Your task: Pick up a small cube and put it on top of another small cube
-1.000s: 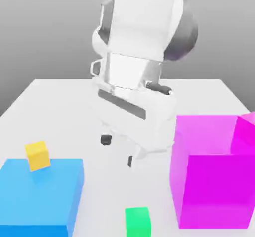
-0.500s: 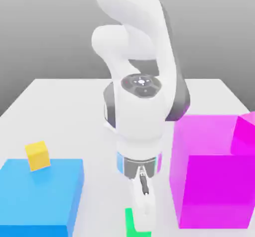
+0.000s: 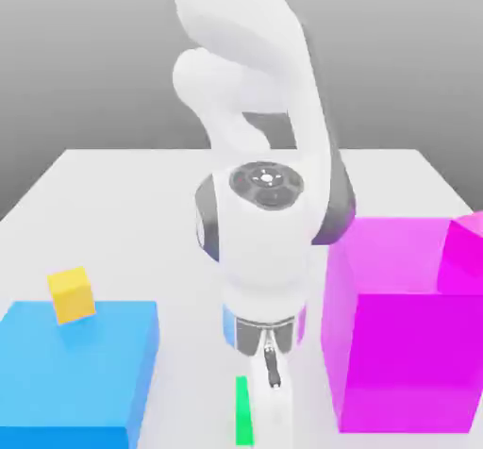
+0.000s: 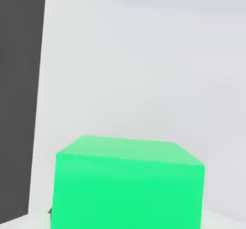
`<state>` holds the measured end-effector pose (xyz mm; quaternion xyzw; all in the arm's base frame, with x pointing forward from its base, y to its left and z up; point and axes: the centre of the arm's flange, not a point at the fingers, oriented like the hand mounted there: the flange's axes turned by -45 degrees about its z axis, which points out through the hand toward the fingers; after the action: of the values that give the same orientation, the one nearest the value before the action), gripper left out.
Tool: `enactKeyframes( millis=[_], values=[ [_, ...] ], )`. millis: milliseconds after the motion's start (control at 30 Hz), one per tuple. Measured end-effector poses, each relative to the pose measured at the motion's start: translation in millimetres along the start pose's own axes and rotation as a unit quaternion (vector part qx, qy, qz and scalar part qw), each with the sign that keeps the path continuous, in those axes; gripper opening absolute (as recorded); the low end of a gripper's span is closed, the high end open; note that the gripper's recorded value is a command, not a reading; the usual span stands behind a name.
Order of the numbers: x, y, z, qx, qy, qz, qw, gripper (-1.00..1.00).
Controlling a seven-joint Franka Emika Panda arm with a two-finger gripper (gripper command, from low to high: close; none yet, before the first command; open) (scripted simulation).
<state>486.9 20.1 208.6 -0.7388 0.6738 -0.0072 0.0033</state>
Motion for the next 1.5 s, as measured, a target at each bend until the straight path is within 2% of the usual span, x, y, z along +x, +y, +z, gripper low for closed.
enactKeyframes(
  millis=[233, 433, 833, 1167, 1500],
  values=[
    [21.8, -27.3, -115.2, 0.05, 0.023, -0.042, 0.998, -1.0],
    [14.5, -31.5, -208.5, 0.09, 0.039, -0.1, 0.99, -1.0],
    [-71.3, -16.1, -332.4, 0.147, 0.071, -0.278, 0.947, -1.0],
    [-188.8, -14.7, -336.1, 0.143, 0.096, -0.477, 0.862, -1.0],
    [-294.0, -36.5, -236.1, 0.084, 0.084, -0.679, 0.724, -1.0]
  ],
)
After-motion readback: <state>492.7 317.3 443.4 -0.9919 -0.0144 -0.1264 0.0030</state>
